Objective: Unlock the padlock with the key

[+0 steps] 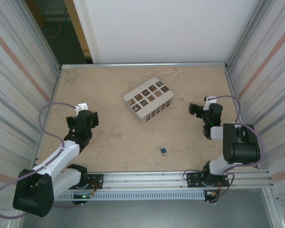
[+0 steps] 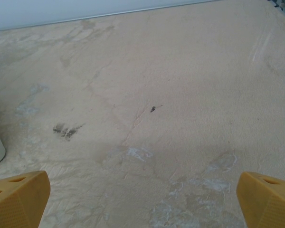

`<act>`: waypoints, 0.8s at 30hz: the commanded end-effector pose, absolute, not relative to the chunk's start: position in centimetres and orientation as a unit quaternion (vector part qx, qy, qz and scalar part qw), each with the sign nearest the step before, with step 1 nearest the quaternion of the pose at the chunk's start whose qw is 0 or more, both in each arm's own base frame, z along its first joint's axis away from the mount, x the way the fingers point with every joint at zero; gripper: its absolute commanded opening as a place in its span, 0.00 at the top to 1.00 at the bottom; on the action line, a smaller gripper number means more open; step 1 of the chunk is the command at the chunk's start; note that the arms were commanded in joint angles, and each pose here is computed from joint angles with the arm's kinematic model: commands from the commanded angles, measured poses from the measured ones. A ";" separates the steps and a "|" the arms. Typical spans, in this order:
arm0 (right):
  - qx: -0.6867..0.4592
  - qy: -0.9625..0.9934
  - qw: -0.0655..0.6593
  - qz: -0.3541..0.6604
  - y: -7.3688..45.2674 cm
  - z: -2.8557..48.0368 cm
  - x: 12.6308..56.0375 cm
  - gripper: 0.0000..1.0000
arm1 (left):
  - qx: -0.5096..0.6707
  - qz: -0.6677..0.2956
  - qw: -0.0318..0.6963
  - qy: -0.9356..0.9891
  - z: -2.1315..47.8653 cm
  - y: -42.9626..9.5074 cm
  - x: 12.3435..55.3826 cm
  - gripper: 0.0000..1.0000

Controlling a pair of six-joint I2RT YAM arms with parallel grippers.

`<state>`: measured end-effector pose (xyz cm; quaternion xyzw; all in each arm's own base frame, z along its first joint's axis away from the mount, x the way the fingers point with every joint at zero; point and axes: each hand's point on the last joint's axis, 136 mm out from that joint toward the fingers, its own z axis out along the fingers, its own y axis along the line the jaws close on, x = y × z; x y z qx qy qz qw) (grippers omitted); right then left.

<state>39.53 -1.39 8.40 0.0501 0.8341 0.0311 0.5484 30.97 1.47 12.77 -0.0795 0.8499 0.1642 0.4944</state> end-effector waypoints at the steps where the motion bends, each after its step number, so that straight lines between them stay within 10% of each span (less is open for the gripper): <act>1: 0.045 0.837 0.545 0.021 -1.4 8.1 39.4 0.01 | -0.069 0.173 0.516 0.836 12.3 1.5 31.9 0.01; 24: 0.045 0.838 0.544 0.020 -1.4 8.0 39.4 0.01 | 0.021 0.073 0.596 0.799 13.0 -2.4 35.7 0.01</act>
